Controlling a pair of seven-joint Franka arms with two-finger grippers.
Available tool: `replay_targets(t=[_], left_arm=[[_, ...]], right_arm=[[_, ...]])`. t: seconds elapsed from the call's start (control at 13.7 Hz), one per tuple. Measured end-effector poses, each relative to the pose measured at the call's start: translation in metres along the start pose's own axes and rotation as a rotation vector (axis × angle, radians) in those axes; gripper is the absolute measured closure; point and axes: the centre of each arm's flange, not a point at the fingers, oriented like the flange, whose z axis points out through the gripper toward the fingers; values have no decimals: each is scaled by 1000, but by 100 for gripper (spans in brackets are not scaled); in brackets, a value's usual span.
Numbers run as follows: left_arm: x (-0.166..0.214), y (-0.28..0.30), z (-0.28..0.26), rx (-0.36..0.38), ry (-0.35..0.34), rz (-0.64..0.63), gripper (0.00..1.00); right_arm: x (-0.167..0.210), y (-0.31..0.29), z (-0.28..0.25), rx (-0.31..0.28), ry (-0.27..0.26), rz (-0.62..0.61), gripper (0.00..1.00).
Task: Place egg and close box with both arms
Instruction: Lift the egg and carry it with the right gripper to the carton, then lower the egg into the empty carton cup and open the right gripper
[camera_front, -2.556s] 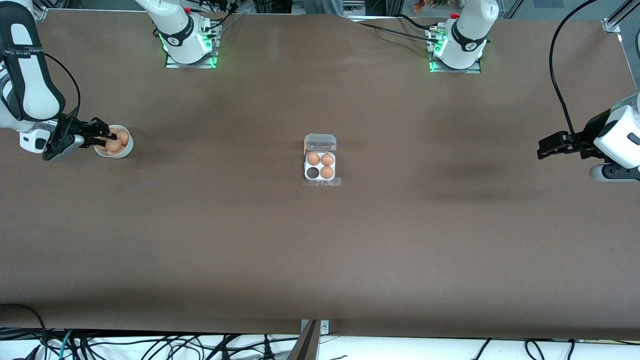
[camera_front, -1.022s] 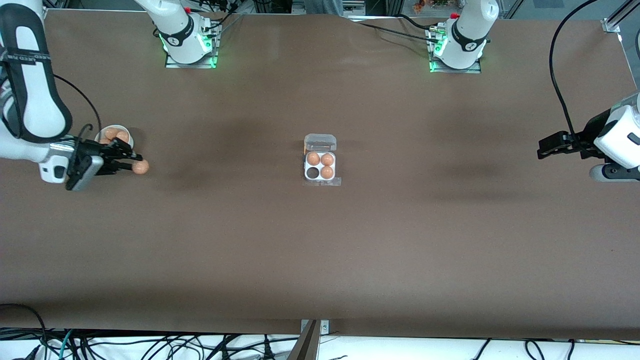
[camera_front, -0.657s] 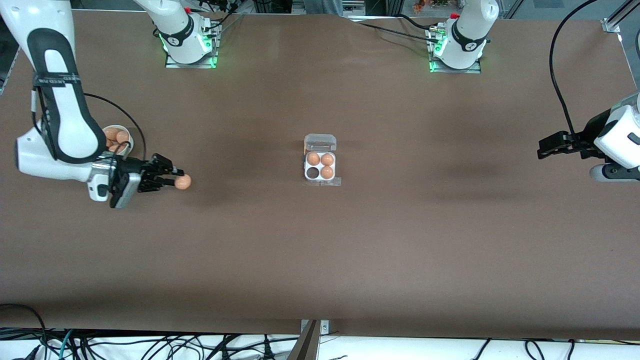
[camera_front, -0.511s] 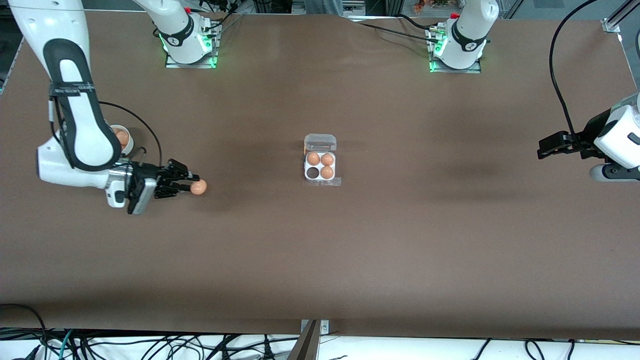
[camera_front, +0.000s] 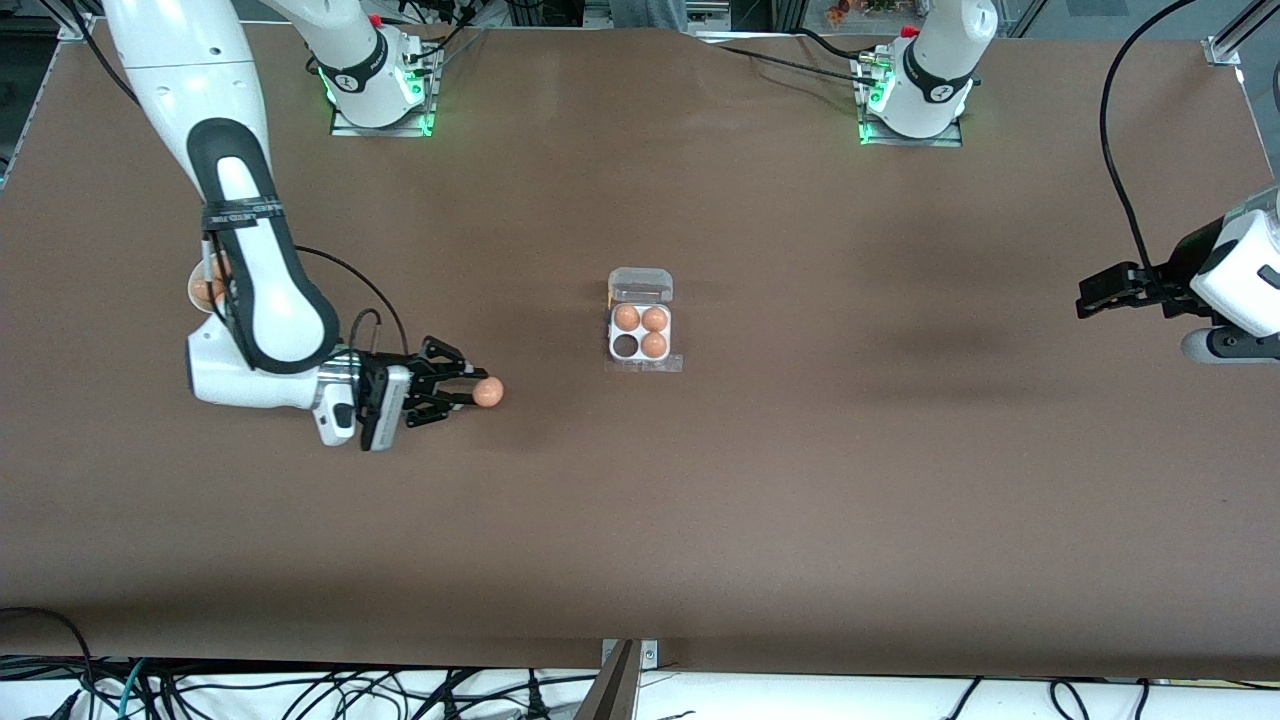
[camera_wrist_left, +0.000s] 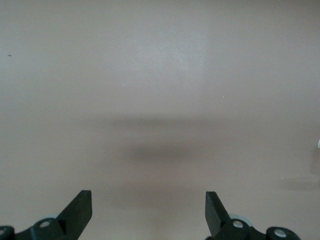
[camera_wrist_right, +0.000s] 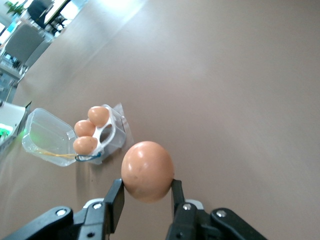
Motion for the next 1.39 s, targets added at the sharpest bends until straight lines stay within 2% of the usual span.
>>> replay_targets(t=[0.29, 0.44, 0.58, 0.73, 1.1, 1.39], left_arm=[[0, -1, 0, 0, 0, -2, 0], [0, -2, 0, 0, 0, -3, 0], [0, -2, 0, 0, 0, -3, 0], [0, -2, 0, 0, 0, -3, 0], [0, -2, 0, 0, 0, -4, 0], [0, -2, 0, 0, 0, -4, 0]], right_arm=[[20, -18, 60, 27, -23, -203, 57], [30, -26, 80, 45, -4, -266, 57], [39, -36, 95, 64, 42, -300, 57], [47, -48, 111, 66, 55, -322, 57], [59, -80, 153, 70, 24, -378, 57], [43, -77, 172, 86, 4, -434, 57]])
